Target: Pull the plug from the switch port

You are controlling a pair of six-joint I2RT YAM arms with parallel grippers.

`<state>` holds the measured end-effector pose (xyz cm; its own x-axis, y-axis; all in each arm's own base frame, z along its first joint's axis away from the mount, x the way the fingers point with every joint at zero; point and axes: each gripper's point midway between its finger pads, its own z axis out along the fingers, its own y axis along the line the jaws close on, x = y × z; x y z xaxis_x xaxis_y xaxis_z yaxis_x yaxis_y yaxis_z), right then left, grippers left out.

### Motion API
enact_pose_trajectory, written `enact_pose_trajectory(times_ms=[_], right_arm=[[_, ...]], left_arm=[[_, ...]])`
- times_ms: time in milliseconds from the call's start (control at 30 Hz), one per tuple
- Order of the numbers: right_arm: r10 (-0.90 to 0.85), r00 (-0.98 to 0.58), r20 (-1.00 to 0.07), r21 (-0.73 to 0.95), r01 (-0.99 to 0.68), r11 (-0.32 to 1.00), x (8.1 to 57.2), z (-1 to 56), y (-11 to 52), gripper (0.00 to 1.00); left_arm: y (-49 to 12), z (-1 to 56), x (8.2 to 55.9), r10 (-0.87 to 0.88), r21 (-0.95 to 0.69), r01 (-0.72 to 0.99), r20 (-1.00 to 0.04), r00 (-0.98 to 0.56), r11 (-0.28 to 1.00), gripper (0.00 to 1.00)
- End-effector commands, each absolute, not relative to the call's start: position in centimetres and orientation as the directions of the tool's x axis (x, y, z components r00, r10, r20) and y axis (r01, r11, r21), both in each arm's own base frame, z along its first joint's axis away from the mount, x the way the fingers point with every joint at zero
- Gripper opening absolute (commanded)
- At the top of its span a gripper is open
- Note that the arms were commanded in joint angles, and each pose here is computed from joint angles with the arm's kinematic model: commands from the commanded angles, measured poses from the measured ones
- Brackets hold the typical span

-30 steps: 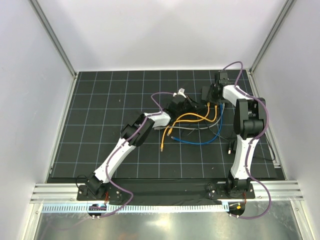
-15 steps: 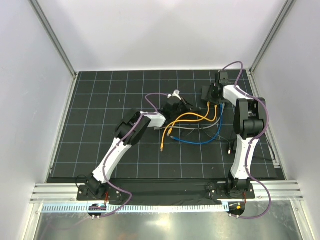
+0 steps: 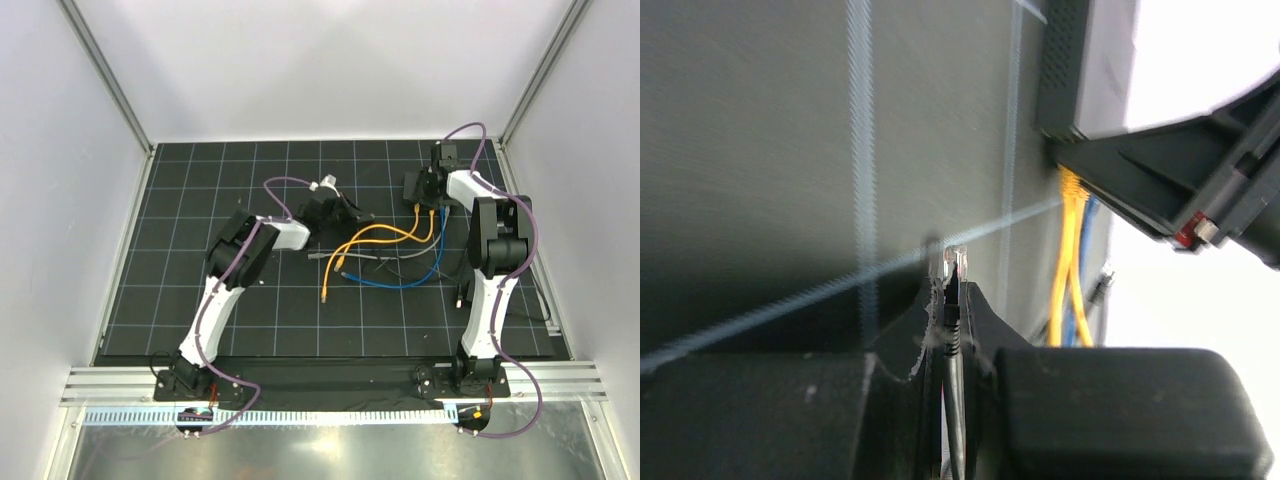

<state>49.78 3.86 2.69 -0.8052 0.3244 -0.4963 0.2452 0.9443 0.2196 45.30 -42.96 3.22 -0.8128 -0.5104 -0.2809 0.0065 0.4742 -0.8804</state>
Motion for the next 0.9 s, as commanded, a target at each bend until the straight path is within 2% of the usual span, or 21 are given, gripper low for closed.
enact_pose_trajectory(times_ms=[0, 367, 467, 667, 867], right_arm=[[0.310, -0.794, -0.523, 0.235, 0.215, 0.948, 50.5, 3.1, 3.9, 0.43], [0.319, -0.794, -0.518, 0.245, 0.219, 0.944, 50.5, 2.9, 3.7, 0.43], [0.324, -0.792, -0.518, 0.254, 0.219, 0.942, 50.5, 3.0, 3.7, 0.43], [0.326, -0.794, -0.512, 0.258, 0.220, 0.941, 50.6, 2.7, 3.7, 0.43], [0.326, -0.795, -0.511, 0.256, 0.221, 0.941, 50.6, 2.6, 3.7, 0.43]], left_arm=[[-38.5, 3.7, 47.4, -0.485, -0.780, 0.046, -0.432, -0.760, 0.624, 0.00], [-32.1, 7.7, 54.3, -0.414, -0.692, 0.229, -0.628, -0.659, 0.685, 0.00], [-31.1, 6.8, 54.7, -0.345, -0.651, 0.217, -0.620, -0.705, 0.727, 0.00], [-28.9, 4.9, 55.3, -0.317, -0.615, 0.154, -0.586, -0.746, 0.773, 0.00], [-27.3, 5.6, 55.9, -0.311, -0.552, 0.128, -0.629, -0.712, 0.824, 0.00]])
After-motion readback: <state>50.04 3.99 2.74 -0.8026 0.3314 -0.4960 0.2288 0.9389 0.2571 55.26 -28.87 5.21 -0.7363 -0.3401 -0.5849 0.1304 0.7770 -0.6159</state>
